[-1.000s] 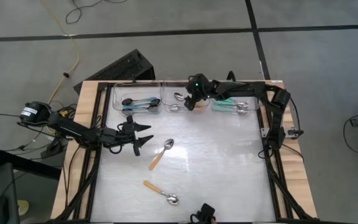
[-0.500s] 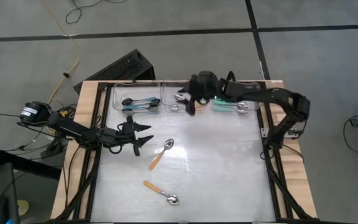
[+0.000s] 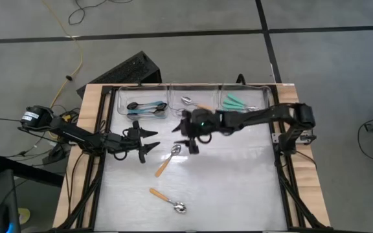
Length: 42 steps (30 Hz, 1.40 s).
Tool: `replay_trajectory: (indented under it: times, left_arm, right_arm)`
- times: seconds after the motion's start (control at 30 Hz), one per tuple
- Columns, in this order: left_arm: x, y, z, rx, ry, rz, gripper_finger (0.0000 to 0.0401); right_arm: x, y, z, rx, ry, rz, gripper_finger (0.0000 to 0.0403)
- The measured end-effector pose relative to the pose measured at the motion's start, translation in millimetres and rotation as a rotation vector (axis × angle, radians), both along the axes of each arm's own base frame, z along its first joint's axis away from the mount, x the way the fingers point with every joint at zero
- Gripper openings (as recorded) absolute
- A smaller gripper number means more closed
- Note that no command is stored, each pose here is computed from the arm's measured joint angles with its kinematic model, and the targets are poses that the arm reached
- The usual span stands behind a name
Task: Sort silverware by color (type)
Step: Put the top yellow spoon into the top center transparent bin
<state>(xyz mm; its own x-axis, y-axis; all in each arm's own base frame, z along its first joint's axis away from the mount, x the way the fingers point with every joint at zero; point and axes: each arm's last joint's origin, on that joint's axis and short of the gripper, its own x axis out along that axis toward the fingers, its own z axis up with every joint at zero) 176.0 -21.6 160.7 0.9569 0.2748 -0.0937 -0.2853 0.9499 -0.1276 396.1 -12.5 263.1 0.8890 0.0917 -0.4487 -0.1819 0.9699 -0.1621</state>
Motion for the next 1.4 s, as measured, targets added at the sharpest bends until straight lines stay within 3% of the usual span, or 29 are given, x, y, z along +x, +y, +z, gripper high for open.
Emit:
replay_trajectory:
  times: [0.37, 0.77, 1.17, 1.4]
  left_arm:
    - [0, 0, -2, -0.001, 0.022, 0.001, 0.0218]
    - [0, 0, -3, -0.003, 0.033, 0.002, 0.0218]
    - [0, 0, -4, -0.007, 0.034, -0.004, 0.0218]
    - [0, 0, -3, -0.007, 0.033, 0.001, 0.0218]
  right_arm:
    - [30, 35, -57, -0.108, 0.043, 0.142, 0.0255]
    - [55, 46, -80, -0.170, 0.106, 0.213, 0.0255]
    - [70, 42, -108, -0.163, 0.327, 0.286, 0.0255]
    - [71, 40, -105, -0.202, 0.305, 0.319, 0.0255]
